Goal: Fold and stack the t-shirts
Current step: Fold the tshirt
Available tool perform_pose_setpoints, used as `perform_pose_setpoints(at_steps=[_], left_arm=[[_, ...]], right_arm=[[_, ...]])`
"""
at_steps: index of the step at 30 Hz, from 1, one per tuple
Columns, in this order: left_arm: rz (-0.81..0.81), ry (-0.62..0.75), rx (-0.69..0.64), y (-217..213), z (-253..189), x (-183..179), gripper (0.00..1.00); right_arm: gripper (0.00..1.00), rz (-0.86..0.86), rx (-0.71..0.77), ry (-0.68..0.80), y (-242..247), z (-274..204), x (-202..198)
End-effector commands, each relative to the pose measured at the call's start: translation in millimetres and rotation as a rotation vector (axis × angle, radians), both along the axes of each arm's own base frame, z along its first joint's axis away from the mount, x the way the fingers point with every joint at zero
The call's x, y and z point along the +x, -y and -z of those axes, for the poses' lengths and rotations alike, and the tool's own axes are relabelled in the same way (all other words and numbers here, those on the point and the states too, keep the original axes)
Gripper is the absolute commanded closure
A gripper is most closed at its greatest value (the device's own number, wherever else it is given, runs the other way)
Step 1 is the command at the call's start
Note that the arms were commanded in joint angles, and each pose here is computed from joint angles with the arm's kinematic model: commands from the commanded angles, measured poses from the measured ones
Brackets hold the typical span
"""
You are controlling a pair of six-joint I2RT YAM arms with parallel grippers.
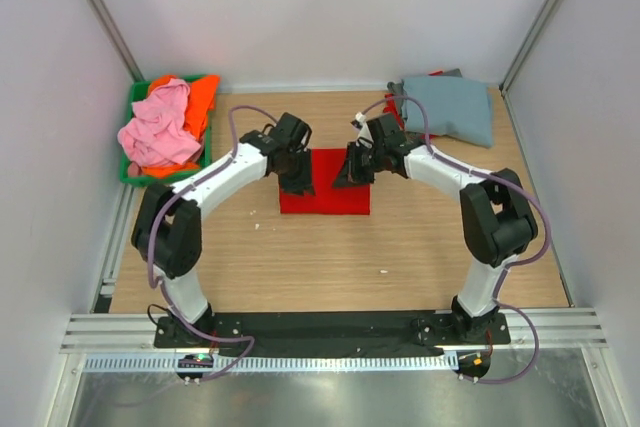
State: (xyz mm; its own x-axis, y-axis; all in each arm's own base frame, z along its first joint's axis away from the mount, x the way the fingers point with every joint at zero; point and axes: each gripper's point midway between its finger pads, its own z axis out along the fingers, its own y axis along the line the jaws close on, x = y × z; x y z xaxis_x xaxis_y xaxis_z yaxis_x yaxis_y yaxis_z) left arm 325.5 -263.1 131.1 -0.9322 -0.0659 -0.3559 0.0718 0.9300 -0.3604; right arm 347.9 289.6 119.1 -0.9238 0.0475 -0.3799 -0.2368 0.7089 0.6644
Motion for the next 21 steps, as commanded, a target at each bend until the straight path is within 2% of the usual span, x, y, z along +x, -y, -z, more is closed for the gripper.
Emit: perform_pose_setpoints(at_steps=[1,4,8,13,14,16,17,18,19,20,21], left_arm=[[0.004,-0.021,-0.016,6.0,37.3,-0.2,0.68],[-0.012,-0.061,0.036,-1.7,73.2,-4.1,0.73],[-0.02,-0.089,0.09,-13.0,103.9,-11.2,0.77],[-0.027,-0.07,0.129,-26.8,92.1,-18.4,0.76],[-0.029,-0.035,0.119,-27.7,75.5,-16.0,0.73],[-0.03,-0.017,0.164,-40.0,58.5,-19.8,0.65],[-0.029,0.019,0.16,-40.4,40.3,-15.3,0.56],[-0.031,0.056,0.153,-43.8,19.4,-16.1,0.51],[-0.024,0.059,0.186,-53.7,8.6,-22.6,0.43],[-0.026,0.088,0.18,-55.1,-9.5,-21.4,0.41],[-0.033,0.132,0.17,-61.1,-32.3,-25.2,0.38]], right_arm=[[0.99,-0.023,0.021,-0.043,-3.8,22.0,-10.5],[0.99,-0.017,-0.024,-0.083,2.3,49.7,-15.2],[0.99,0.022,-0.168,-0.125,28.9,84.7,-27.0],[0.99,0.052,-0.286,-0.118,54.2,79.2,-35.2],[0.99,0.049,-0.295,-0.117,56.6,72.0,-37.3],[0.82,0.047,-0.279,-0.067,56.6,45.1,-35.1],[0.67,0.046,-0.264,-0.031,54.0,27.5,-29.3],[0.36,0.043,-0.277,-0.017,57.7,15.7,-31.2],[0.26,0.055,-0.276,0.031,60.5,-4.2,-28.4],[0.13,0.067,-0.282,0.065,64.0,-23.7,-24.6],[0.07,0.091,-0.309,0.101,71.7,-33.2,-19.2]])
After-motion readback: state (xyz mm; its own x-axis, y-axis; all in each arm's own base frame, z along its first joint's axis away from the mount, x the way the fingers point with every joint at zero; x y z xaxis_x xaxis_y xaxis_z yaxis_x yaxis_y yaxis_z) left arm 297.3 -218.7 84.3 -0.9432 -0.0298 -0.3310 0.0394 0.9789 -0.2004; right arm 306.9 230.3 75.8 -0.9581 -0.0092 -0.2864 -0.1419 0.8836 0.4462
